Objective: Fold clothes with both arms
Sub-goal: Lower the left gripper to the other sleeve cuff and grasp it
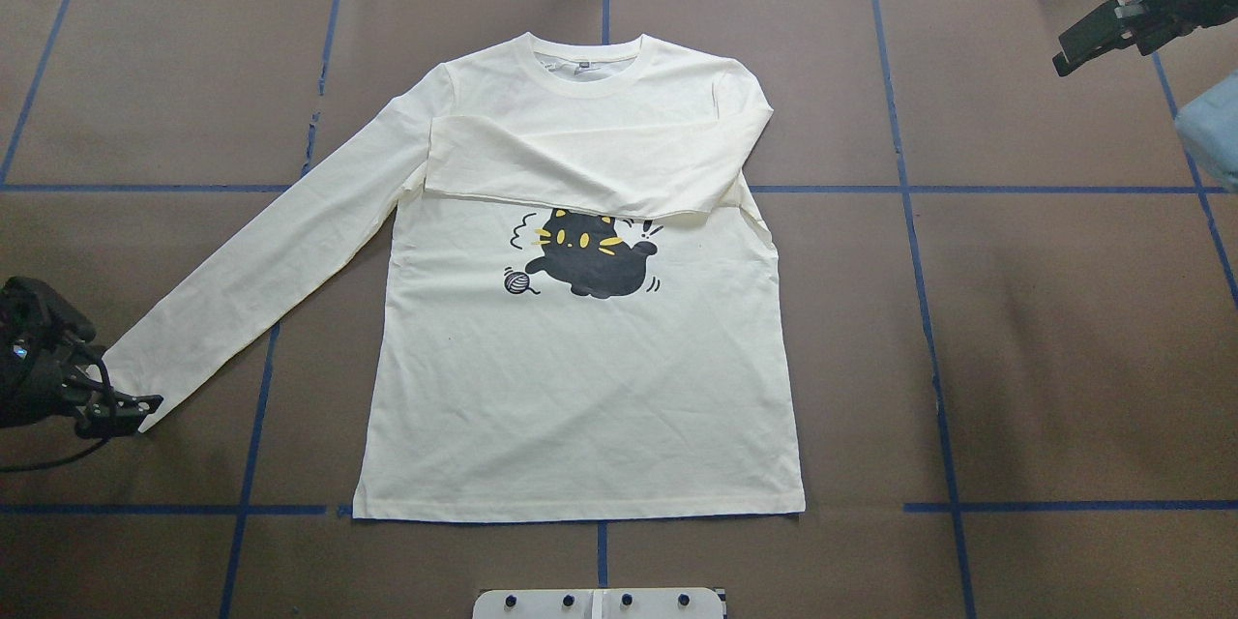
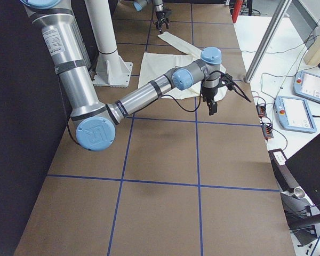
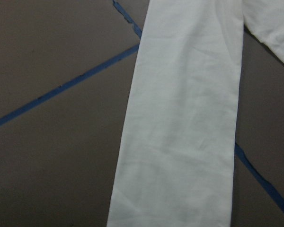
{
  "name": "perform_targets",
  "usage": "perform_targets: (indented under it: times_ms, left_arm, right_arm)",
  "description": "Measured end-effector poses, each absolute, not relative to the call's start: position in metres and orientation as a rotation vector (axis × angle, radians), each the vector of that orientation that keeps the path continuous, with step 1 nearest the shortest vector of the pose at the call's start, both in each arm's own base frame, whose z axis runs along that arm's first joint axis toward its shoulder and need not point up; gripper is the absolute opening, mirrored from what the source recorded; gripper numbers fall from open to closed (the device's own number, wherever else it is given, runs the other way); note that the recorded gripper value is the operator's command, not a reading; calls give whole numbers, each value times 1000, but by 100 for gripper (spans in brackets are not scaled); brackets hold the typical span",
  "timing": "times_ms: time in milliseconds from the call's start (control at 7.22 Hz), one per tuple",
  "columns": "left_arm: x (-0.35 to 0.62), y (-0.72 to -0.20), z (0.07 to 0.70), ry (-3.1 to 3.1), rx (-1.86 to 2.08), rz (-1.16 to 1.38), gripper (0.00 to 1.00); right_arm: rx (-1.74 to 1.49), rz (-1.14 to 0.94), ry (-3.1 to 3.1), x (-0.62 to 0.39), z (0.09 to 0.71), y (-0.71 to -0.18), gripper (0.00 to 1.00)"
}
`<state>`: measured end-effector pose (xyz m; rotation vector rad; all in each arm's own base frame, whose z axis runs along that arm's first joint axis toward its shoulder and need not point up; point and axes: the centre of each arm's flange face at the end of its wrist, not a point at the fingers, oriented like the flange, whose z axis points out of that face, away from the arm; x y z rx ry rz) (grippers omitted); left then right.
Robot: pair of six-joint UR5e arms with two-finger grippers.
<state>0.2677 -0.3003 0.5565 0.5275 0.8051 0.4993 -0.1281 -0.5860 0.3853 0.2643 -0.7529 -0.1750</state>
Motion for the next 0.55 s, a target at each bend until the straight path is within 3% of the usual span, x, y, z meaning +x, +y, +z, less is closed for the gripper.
perform_targets:
  times_ms: [277,554]
  left_arm:
    - [277,-288,565,799,502,533,79]
    - [278,-284,570,789,488,542,74]
  right_arm:
    - [261,-169,-752,-126,388,-582,100]
    - [259,-167,-751,-126,389,-582,100]
